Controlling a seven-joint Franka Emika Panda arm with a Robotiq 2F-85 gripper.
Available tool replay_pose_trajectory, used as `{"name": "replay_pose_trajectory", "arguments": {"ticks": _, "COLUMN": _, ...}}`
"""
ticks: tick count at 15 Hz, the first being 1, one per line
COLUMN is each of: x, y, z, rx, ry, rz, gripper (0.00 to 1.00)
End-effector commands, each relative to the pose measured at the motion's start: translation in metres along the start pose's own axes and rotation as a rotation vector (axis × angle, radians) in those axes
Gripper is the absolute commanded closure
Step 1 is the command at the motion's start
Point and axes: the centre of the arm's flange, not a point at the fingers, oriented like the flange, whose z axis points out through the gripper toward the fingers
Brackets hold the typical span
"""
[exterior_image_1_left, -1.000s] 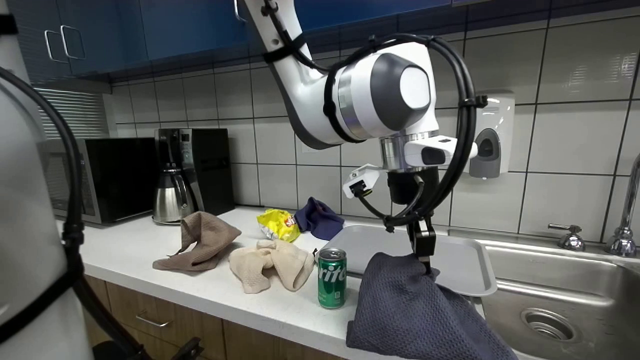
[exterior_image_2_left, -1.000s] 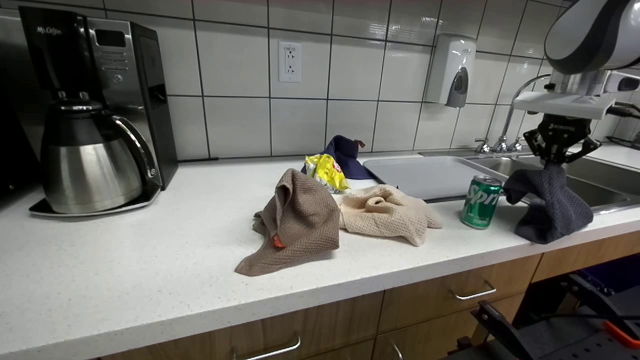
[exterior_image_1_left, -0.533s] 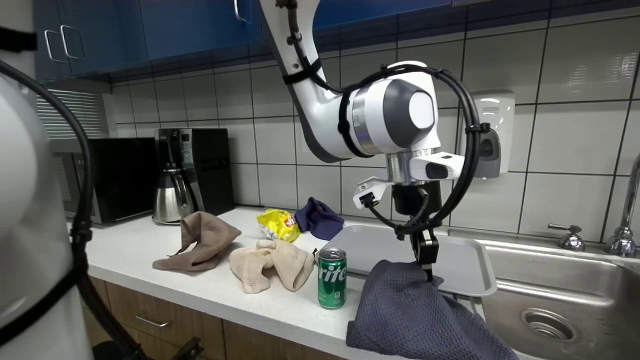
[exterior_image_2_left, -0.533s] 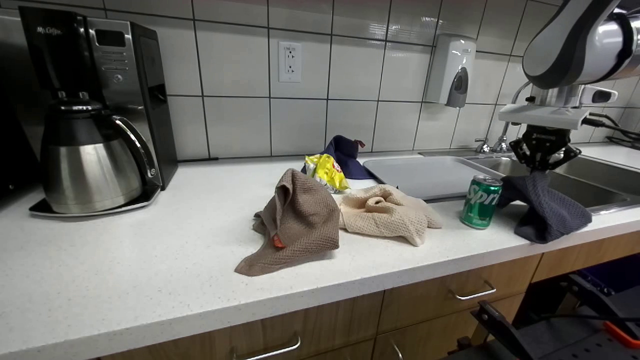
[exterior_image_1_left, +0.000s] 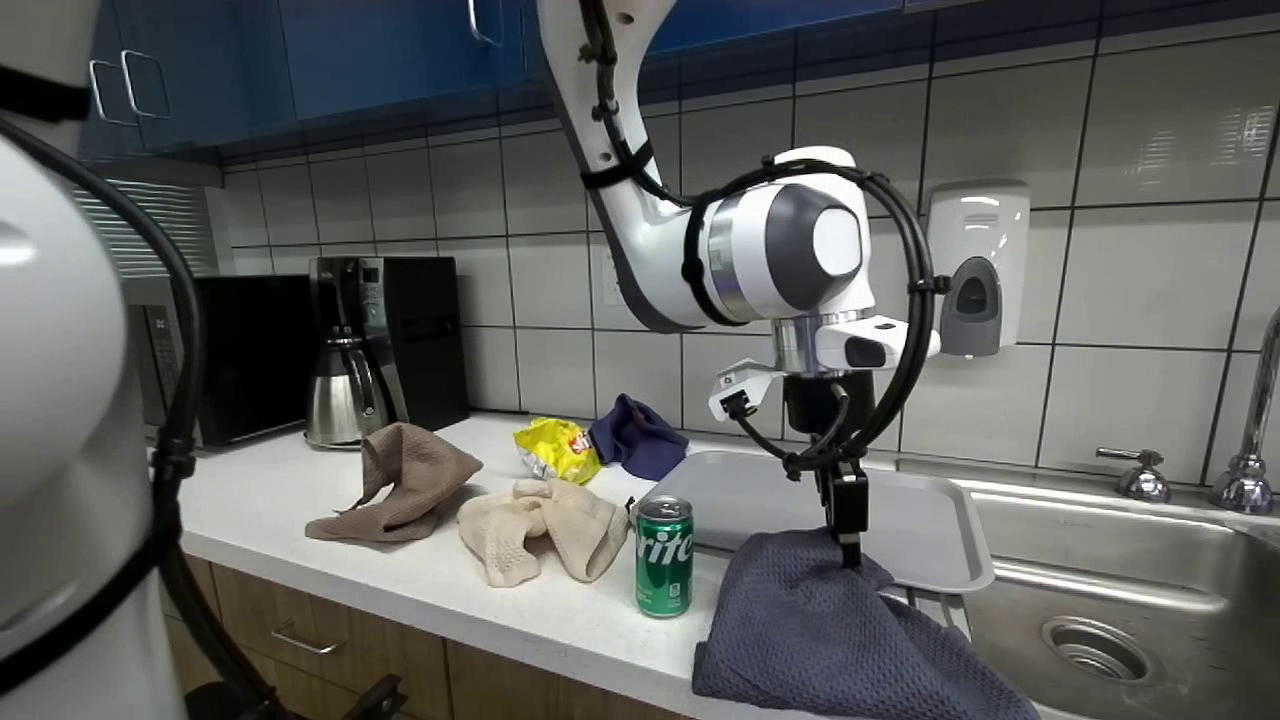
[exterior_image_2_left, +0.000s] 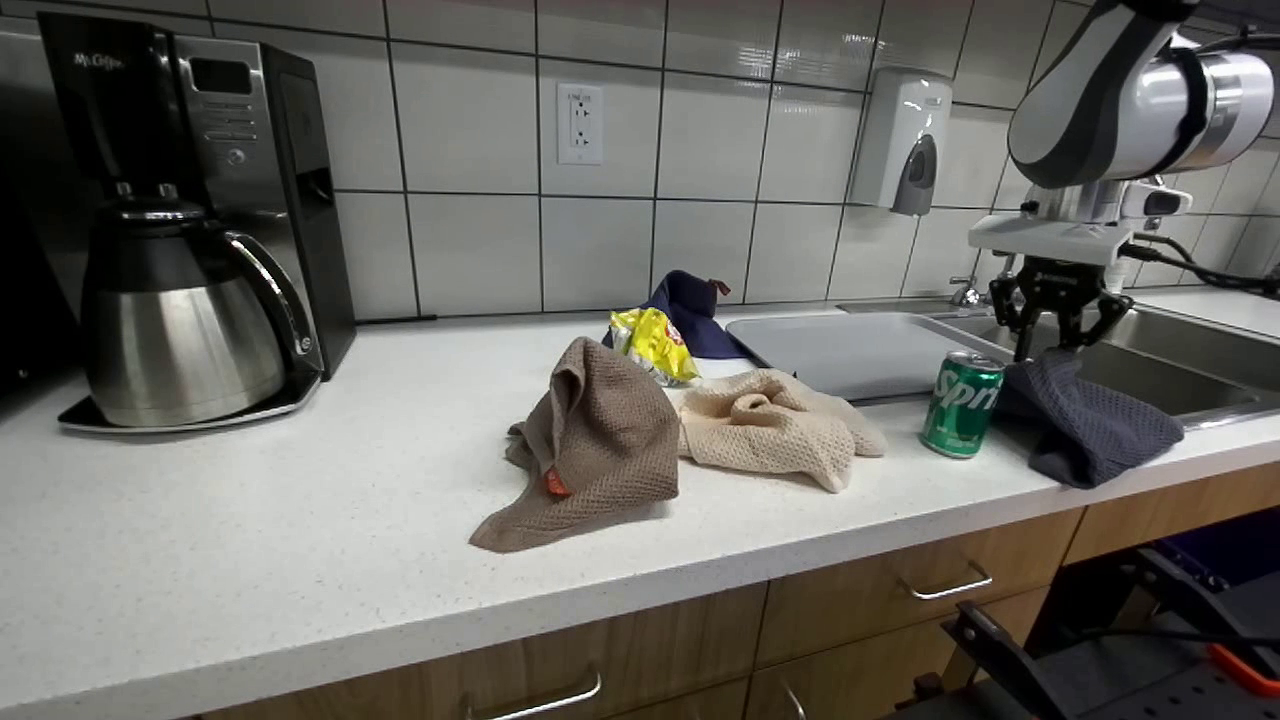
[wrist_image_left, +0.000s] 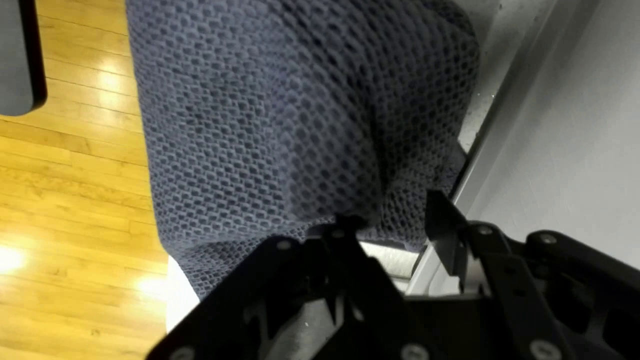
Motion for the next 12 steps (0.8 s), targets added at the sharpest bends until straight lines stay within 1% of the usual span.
{"name": "replay_pose_trajectory", "arguments": {"ticks": 1, "x": 0.006, "y": -0.008, "z": -0.003, "rx": 0.004, "ry": 0.004, "rz": 0.01, "gripper": 0.27}}
{"name": "replay_pose_trajectory", "arguments": {"ticks": 4, "x": 0.005, "y": -0.008, "z": -0.008, "rx": 0.011, "ry": 0.009, "rz": 0.009, "gripper": 0.03}}
{"name": "replay_pose_trajectory", "arguments": {"ticks": 6, "x": 0.002, "y": -0.008, "z": -0.014, "rx": 0.017, "ry": 0.015, "rz": 0.004, "gripper": 0.0}}
{"name": "replay_pose_trajectory", "arguments": {"ticks": 12, "x": -0.008, "y": -0.012, "z": -0.037, "rx": 0.046, "ry": 0.038, "rz": -0.033, "gripper": 0.0}}
